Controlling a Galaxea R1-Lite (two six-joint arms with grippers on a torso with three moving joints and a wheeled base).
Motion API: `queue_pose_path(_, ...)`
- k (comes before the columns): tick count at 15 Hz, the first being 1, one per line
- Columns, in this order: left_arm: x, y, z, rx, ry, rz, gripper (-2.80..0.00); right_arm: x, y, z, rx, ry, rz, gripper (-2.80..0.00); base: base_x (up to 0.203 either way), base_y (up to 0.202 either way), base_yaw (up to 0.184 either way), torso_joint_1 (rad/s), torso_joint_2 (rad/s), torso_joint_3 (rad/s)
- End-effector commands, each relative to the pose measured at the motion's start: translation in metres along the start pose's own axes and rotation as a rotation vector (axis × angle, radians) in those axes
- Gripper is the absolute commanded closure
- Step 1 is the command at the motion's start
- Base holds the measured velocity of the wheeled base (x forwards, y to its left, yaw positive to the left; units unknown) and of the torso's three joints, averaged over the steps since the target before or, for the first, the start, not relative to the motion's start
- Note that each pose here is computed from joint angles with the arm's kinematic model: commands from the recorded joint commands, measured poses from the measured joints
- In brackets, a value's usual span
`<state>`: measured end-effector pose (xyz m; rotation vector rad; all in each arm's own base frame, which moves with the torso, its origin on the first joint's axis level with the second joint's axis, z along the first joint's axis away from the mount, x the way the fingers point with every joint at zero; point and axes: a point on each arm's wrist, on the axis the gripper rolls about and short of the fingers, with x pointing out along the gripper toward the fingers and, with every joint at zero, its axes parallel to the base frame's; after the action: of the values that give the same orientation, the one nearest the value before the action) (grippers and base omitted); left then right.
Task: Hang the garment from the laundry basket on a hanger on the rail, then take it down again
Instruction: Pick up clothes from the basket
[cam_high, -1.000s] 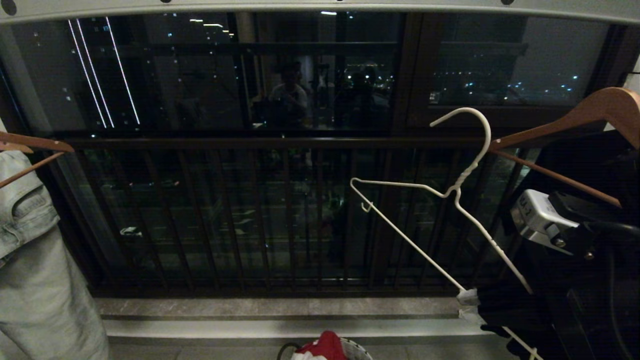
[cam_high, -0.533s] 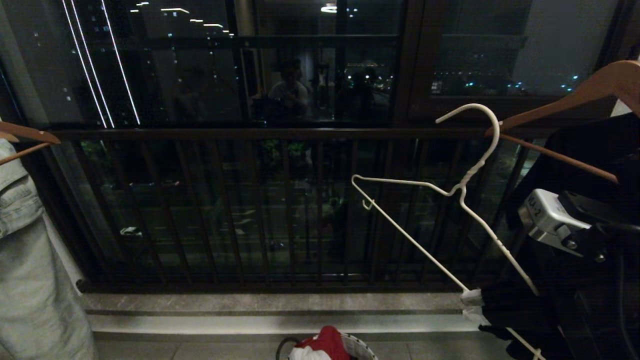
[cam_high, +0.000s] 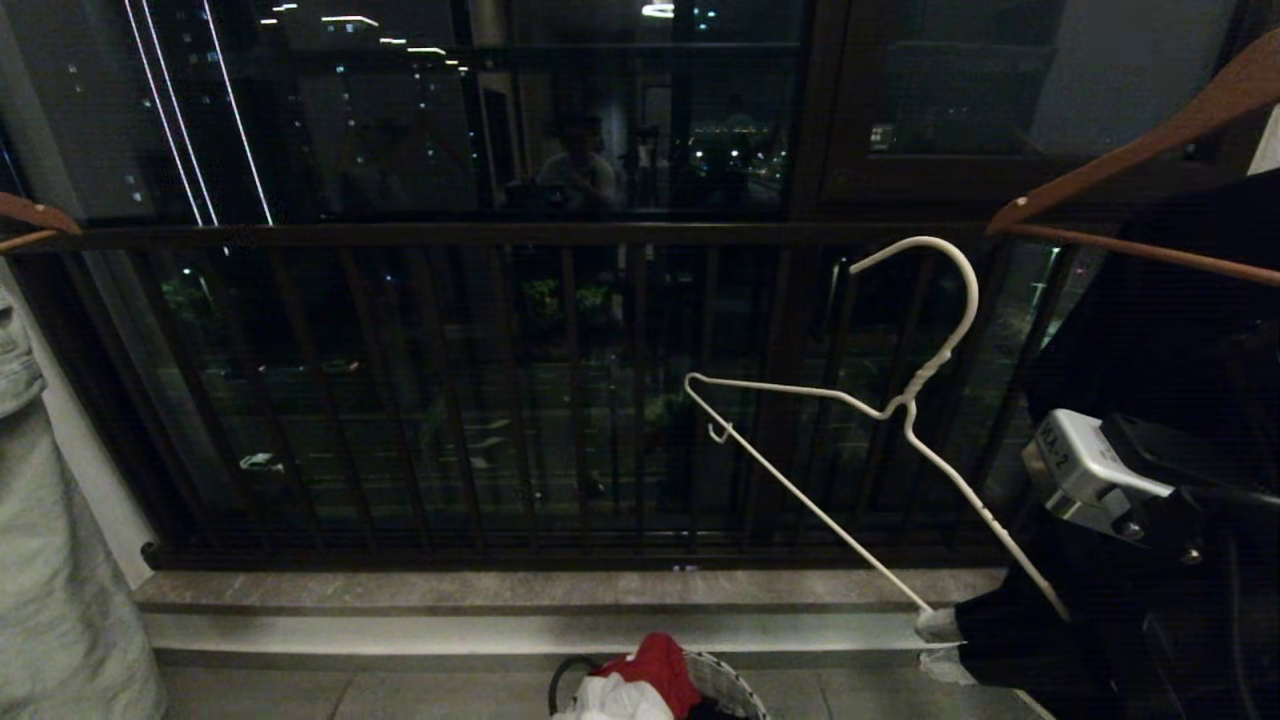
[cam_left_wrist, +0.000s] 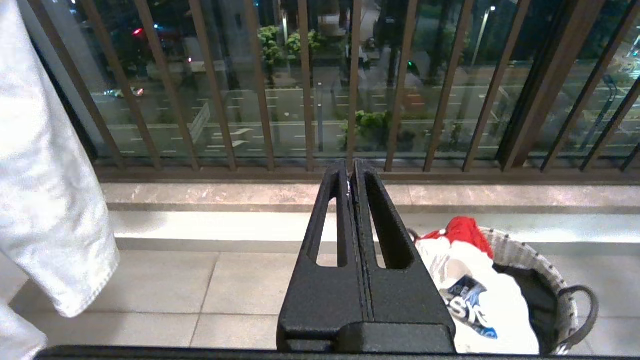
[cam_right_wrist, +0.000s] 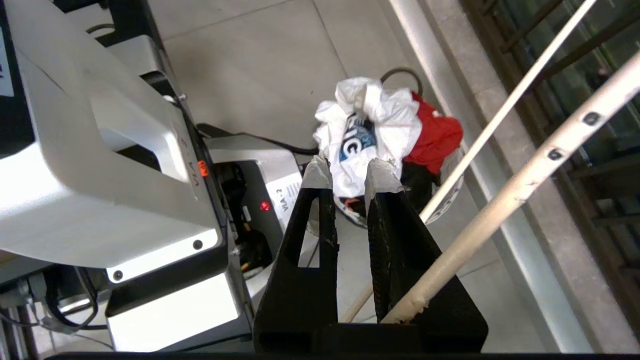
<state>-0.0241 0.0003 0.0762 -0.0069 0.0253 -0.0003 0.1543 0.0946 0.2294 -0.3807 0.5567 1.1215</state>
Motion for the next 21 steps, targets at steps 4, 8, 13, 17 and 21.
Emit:
queue_pose_path(4, 0.0000, 0.0000, 0.0000, -0.001, 0.001, 0.000, 0.00, 0.0004, 0.0007, -0.0006, -0.002, 0.003, 0.004, 0.00, 0.000, 0.000, 0.000, -0.234, 0.55, 0.317)
queue_pose_path(8, 0.0000, 0.0000, 0.0000, -0.001, 0.001, 0.000, 0.00, -0.0011, 0.0017, -0.0007, -0.006, -0.001, 0.002, 0.00, 0.000, 0.000, 0.000, -0.216, 0.52, 0.305)
queue_pose_path(13, 0.0000, 0.0000, 0.0000, -0.001, 0.001, 0.000, 0.00, -0.0005, 0.0014, -0.0008, -0.005, 0.001, 0.003, 0.00, 0.000, 0.000, 0.000, -0.189, 0.49, 0.308)
queue_pose_path(17, 0.0000, 0.0000, 0.0000, -0.001, 0.001, 0.000, 0.00, -0.0013, 0.0016, -0.0002, -0.007, -0.002, 0.000, 0.00, 0.000, 0.000, 0.000, -0.155, 0.47, 0.312)
queue_pose_path(21, 0.0000, 0.0000, 0.0000, -0.001, 0.001, 0.000, 0.00, -0.0015, 0.0017, -0.0002, -0.008, -0.003, -0.001, 0.00, 0.000, 0.000, 0.000, -0.126, 0.46, 0.330)
